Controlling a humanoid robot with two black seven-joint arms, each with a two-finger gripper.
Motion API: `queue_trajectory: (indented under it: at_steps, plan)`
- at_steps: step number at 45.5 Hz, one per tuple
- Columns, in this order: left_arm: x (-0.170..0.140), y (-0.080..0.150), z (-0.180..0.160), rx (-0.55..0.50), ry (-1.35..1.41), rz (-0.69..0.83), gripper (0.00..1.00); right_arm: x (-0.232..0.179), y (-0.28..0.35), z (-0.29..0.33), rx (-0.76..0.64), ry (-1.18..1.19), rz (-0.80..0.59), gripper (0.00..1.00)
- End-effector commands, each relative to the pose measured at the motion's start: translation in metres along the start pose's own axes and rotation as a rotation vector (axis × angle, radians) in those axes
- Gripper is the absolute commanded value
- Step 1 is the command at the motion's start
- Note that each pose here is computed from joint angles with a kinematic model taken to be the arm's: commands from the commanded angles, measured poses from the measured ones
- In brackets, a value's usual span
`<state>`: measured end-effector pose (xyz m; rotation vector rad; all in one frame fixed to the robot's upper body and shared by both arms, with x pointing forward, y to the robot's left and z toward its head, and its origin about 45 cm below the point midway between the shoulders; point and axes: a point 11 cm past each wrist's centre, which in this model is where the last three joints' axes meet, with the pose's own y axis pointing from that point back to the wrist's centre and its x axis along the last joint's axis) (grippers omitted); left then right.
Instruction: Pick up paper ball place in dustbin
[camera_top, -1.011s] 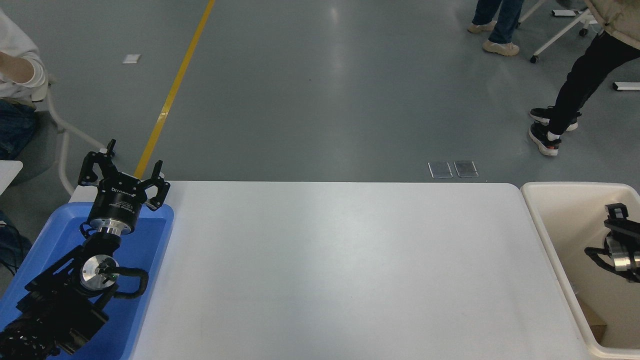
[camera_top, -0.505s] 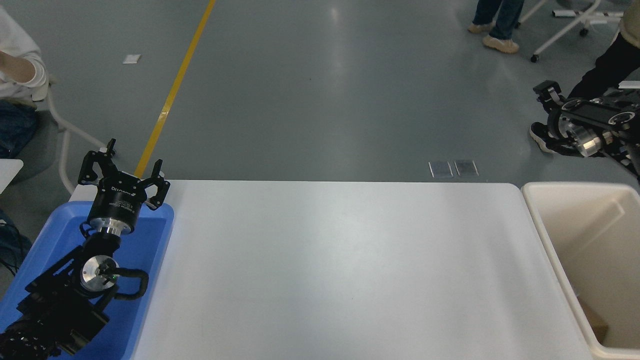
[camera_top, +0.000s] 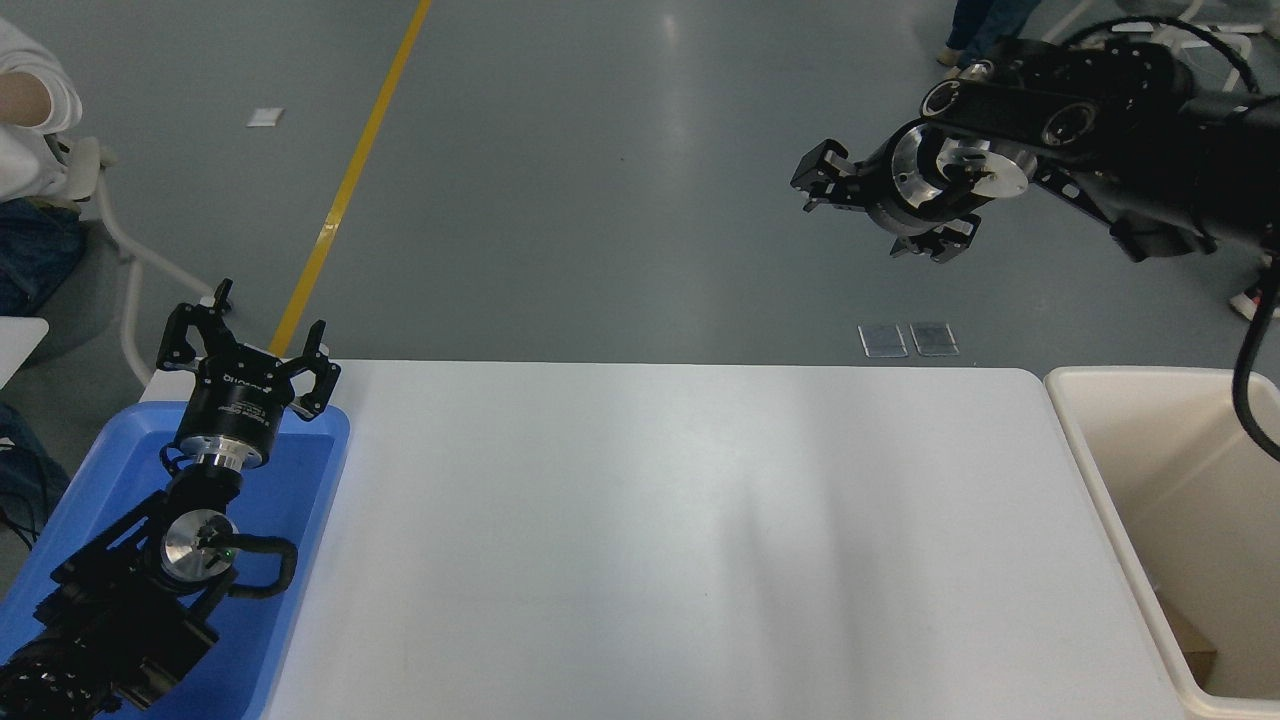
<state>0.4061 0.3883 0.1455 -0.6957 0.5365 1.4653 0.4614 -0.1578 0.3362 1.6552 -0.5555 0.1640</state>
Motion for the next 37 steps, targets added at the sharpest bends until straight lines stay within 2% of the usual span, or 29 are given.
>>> queue_trajectory:
  at_steps: [1, 12, 37]
  plan:
    - [0.0, 0.0, 0.0, 0.0, 0.0, 0.001, 0.99, -0.033, 0.028, -0.013, -0.001, 0.163, -0.184, 1.0]
    - [0.0, 0.0, 0.0, 0.0, -0.001, 0.002, 0.99, -0.039, 0.05, 0.006, -0.038, 0.193, -0.253, 1.0]
    - [0.0, 0.0, 0.0, 0.0, 0.0, 0.001, 0.99, -0.041, 0.056, 0.005, -0.032, 0.206, -0.261, 1.0]
